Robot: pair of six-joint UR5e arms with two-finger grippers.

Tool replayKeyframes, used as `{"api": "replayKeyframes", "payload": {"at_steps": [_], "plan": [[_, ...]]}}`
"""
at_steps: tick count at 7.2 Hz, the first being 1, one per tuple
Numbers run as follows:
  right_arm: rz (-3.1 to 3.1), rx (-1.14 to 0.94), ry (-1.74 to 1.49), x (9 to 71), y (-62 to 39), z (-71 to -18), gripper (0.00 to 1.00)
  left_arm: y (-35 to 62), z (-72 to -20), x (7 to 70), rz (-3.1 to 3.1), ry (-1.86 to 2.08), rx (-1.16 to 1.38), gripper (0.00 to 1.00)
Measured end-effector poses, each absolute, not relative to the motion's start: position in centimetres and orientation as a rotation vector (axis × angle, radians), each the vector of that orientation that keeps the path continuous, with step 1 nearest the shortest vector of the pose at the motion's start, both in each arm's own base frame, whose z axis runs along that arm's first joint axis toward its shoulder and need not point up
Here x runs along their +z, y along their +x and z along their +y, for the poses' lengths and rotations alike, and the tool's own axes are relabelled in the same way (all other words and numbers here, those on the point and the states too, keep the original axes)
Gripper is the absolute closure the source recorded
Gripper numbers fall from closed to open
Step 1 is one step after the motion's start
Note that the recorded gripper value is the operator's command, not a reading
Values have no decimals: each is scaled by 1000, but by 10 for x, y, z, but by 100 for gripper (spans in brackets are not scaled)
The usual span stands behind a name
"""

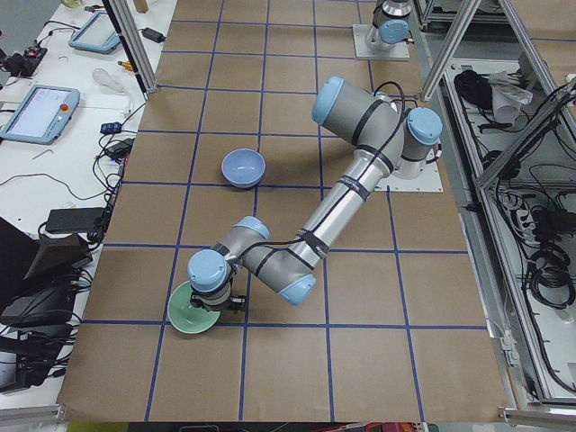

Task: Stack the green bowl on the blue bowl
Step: 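Move the left arm out toward the pale green bowl at the table edge, then grasp the rim of the pale green bowl with the left gripper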

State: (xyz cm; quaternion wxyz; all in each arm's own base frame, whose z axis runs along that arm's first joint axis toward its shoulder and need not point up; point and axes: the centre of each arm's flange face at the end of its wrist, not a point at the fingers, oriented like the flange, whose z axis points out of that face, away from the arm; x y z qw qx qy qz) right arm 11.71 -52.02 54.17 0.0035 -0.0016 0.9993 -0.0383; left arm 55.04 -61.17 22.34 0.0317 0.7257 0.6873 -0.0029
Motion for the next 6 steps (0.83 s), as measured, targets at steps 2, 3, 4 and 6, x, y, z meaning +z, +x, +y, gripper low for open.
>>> {"api": "replayKeyframes", "payload": {"at_steps": [2,3,4,6], "plan": [[3132,-119,-4,541,117,-520,0,551,-613,218,2104,2252,-17,34],[3132,-120,-4,542,117,-520,0,551,-613,215,2104,2257,-19,34],[3132,-120,-4,542,117,-520,0,551,-613,211,2105,2260,-21,34],[3132,-120,-4,542,117,-520,0,553,-615,202,2104,2259,-21,100]]}}
